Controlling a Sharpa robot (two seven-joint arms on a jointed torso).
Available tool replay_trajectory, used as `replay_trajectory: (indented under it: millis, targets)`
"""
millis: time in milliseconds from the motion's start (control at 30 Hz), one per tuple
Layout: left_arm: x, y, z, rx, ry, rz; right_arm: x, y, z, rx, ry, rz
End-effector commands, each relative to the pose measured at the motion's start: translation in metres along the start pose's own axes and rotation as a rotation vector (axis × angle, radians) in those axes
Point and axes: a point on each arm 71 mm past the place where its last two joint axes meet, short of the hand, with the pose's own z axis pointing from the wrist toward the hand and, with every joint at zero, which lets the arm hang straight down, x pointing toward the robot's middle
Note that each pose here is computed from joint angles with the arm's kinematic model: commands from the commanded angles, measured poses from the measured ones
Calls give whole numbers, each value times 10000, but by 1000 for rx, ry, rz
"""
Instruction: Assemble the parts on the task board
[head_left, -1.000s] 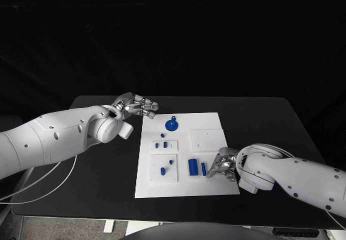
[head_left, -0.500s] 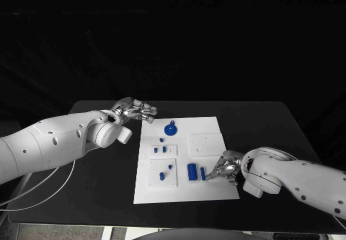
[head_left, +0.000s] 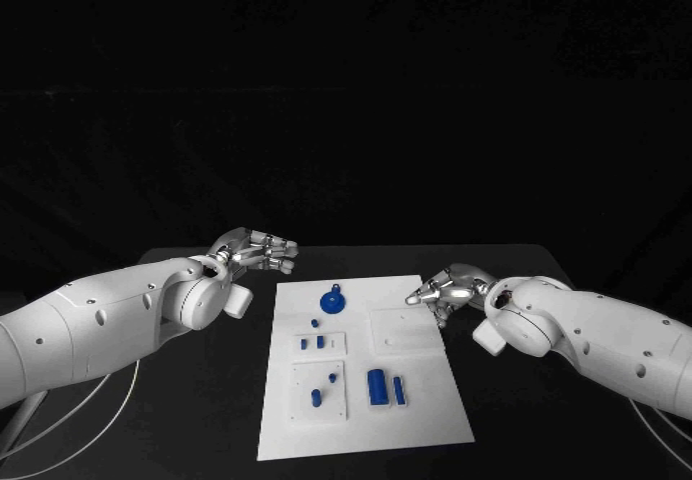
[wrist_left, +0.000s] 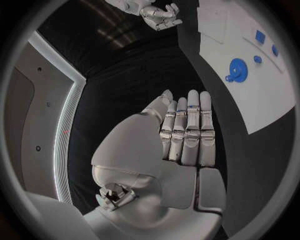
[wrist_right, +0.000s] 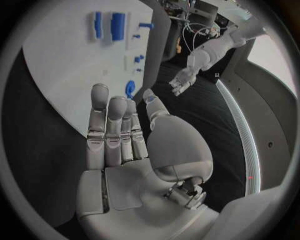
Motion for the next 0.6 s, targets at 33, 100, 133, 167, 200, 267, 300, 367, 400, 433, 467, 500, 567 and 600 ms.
replay_trajectory:
  millis: [33, 100, 133, 167, 200, 267, 300, 367, 400, 433, 467, 500, 567, 600]
  targets:
    - [-61, -85, 56, 65, -44, -52, -223, 163, 115, -206, -103, 188]
    - [-93, -105, 93, 80, -64, -59, -293, 206, 198, -235, -126, 231]
    - [-101, -111, 105, 83, -71, -61, -307, 216, 221, -243, -131, 246]
    - [-113, -120, 127, 89, -82, -66, -326, 231, 256, -254, -139, 271]
    - [-122, -129, 151, 95, -94, -71, -339, 243, 291, -265, -144, 296]
    - [-132, -145, 199, 106, -112, -84, -350, 265, 355, -284, -149, 341]
    - [-135, -152, 222, 112, -119, -88, -352, 276, 382, -292, -152, 358]
    - [-136, -164, 256, 119, -129, -93, -352, 292, 418, -304, -157, 382]
    - [-135, -170, 275, 124, -134, -95, -351, 301, 437, -310, -160, 395]
    - [-130, -176, 298, 128, -137, -99, -351, 309, 454, -316, -163, 407]
    - [-109, -129, 278, 77, -106, -52, -333, 260, 453, -231, -168, 314]
    - [-107, -128, 277, 77, -106, -53, -332, 261, 452, -231, -169, 315]
    - [-87, -118, 267, 79, -109, -56, -322, 272, 444, -237, -173, 319]
    - [-73, -111, 260, 81, -112, -59, -314, 279, 438, -241, -177, 322]
